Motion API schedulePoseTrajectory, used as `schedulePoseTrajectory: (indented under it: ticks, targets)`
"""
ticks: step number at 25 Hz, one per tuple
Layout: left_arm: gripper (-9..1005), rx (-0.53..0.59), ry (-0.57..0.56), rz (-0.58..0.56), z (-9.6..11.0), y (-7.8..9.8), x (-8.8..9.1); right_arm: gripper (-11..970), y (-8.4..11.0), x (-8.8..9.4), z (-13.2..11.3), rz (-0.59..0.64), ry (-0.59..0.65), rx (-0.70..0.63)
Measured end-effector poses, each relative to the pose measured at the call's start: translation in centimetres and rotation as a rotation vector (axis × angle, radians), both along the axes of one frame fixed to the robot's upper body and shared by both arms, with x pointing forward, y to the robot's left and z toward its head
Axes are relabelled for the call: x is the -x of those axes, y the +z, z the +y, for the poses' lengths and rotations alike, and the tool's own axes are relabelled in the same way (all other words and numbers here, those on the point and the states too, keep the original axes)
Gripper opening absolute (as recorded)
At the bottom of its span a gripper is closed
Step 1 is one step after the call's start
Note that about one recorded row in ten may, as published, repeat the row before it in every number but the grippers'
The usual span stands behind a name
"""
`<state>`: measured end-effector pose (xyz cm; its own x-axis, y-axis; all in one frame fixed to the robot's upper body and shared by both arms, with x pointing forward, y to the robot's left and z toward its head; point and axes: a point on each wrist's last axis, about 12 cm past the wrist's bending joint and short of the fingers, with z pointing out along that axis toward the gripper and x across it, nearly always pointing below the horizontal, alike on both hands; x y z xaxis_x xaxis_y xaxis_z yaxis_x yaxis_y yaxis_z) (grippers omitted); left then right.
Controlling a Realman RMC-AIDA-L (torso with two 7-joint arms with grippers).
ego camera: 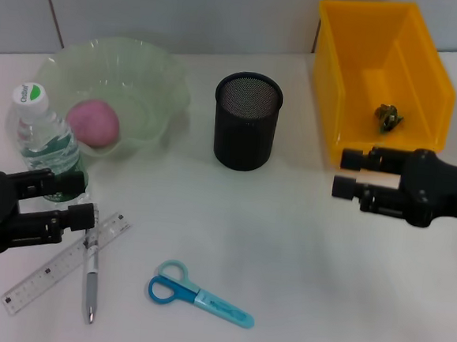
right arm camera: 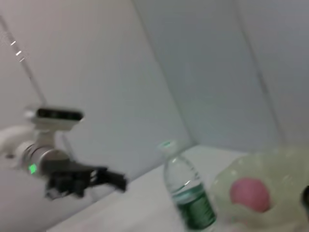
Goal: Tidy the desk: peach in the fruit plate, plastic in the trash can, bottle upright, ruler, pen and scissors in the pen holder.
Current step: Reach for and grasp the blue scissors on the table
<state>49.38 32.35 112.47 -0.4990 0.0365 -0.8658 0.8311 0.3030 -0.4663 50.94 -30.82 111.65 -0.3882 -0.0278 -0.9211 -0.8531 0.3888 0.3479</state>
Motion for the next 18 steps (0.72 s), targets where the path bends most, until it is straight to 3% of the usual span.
schedulePoseTrajectory:
  ticks: [4, 9, 15, 18]
  targets:
    - [762, -0.003, 0.000, -0.003, -0.2, 0.0, -0.2, 607, 1.0, -0.2, 0.9, 0.028, 0.095, 0.048]
    - [761, -0.003, 0.000, 0.002, -0.2, 0.2, -0.4, 607, 2.5, -0.9, 3.2, 0.089, 0.201, 0.206]
    - [761, -0.017, 0.002, -0.005, 0.1, 0.5, -0.6, 601, 4.5, -2.1, 6.9, 0.195, 0.307, 0.387]
    - [761, -0.021, 0.003, -0.009, 0.3, 0.6, -0.6, 599, 5.7, -3.0, 9.9, 0.250, 0.322, 0.562]
